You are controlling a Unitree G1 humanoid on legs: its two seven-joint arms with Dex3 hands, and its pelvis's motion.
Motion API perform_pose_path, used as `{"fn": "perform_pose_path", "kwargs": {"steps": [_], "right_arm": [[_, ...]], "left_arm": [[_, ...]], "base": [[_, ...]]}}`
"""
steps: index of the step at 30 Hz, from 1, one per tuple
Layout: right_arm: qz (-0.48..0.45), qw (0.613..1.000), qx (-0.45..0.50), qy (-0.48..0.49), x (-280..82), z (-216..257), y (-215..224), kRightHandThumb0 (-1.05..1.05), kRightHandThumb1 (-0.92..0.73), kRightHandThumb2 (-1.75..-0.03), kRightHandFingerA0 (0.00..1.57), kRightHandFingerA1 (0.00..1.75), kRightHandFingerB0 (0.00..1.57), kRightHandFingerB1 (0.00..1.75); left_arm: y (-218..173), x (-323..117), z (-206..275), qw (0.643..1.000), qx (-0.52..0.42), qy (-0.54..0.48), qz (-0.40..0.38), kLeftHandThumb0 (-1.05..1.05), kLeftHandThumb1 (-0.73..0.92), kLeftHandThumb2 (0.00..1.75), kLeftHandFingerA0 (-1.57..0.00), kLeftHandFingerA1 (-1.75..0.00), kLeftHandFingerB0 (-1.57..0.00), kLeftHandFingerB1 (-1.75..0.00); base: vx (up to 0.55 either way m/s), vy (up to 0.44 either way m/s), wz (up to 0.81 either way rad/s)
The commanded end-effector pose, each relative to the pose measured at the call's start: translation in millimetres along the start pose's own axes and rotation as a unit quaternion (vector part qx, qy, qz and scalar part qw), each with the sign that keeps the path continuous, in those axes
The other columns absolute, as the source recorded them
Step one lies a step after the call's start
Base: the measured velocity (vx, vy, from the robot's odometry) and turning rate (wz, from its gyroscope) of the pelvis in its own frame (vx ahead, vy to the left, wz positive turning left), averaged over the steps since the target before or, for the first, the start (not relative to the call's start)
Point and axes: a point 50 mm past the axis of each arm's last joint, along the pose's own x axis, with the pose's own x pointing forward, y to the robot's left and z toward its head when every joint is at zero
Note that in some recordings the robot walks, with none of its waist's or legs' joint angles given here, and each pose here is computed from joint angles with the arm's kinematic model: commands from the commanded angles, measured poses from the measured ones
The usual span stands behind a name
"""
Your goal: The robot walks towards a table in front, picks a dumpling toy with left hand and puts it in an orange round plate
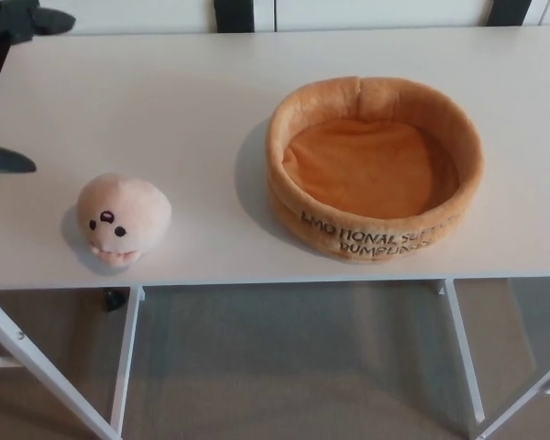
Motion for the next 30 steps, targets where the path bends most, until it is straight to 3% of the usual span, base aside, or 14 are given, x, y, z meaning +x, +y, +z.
{"fn": "perform_pose_path", "kwargs": {"steps": [1,10,11,17,20,21,23,30], "right_arm": [[-0.007,1.000,-0.001,0.014,-1.7,-6.0,-5.4,-0.41,-0.61,-0.59,0.91,0.58,0.44,0.40],[-0.001,1.000,-0.006,0.017,-1.7,-7.0,-3.6,-0.43,-0.61,-0.59,0.88,0.56,0.44,0.39],[-0.002,1.000,-0.004,0.017,-1.4,-6.5,-3.4,-0.42,-0.61,-0.58,0.87,0.56,0.45,0.39],[-0.001,1.000,0.005,0.016,-0.8,-5.1,-2.8,-0.41,-0.61,-0.59,0.91,0.59,0.44,0.39],[0.000,1.000,0.006,0.018,-0.4,-4.4,-3.3,-0.41,-0.61,-0.59,0.91,0.59,0.44,0.39],[0.001,1.000,0.009,0.017,-0.8,-5.2,-3.3,-0.42,-0.60,-0.59,0.91,0.61,0.45,0.39],[0.001,1.000,0.009,0.016,-0.8,-4.8,-3.5,-0.41,-0.61,-0.59,0.89,0.60,0.44,0.39],[0.000,1.000,-0.002,0.015,0.1,-2.6,-3.6,-0.44,-0.62,-0.59,0.91,0.62,0.44,0.39]], "left_arm": [[-4.7,3.9,-4.4,0.999,0.014,0.040,-0.027,-0.50,0.34,0.72,0.00,-0.22,0.00,-0.25],[-11.0,19.0,-0.6,0.998,0.018,0.046,-0.037,-0.51,0.34,0.73,0.00,-0.21,0.00,-0.24],[-12.1,23.2,1.2,0.998,0.017,0.046,-0.038,-0.56,0.42,0.54,0.00,-0.22,0.00,-0.25],[-20.5,39.7,8.3,0.998,0.009,0.047,-0.045,-0.50,0.40,0.53,0.00,-0.22,0.00,-0.27],[-24.3,44.7,9.8,0.998,0.005,0.049,-0.050,-0.50,0.40,0.53,0.00,-0.22,0.00,-0.27],[-30.6,49.4,10.9,0.997,0.014,0.051,-0.056,-0.51,0.33,0.63,0.00,-0.21,0.00,-0.25],[-35.6,53.1,12.0,0.996,0.022,0.056,-0.060,-0.50,0.34,0.70,-0.01,-0.19,0.00,-0.25],[-47.8,59.6,14.8,0.995,0.023,0.062,-0.074,-0.51,0.34,0.70,0.00,-0.15,0.00,-0.22]], "base": [[0.00,0.000,0.00],[0.00,0.000,0.00],[0.00,0.000,0.00],[0.00,0.000,0.00],[0.00,0.000,0.00],[0.00,0.000,0.00],[0.00,0.000,0.00],[0.00,0.000,0.00]]}}
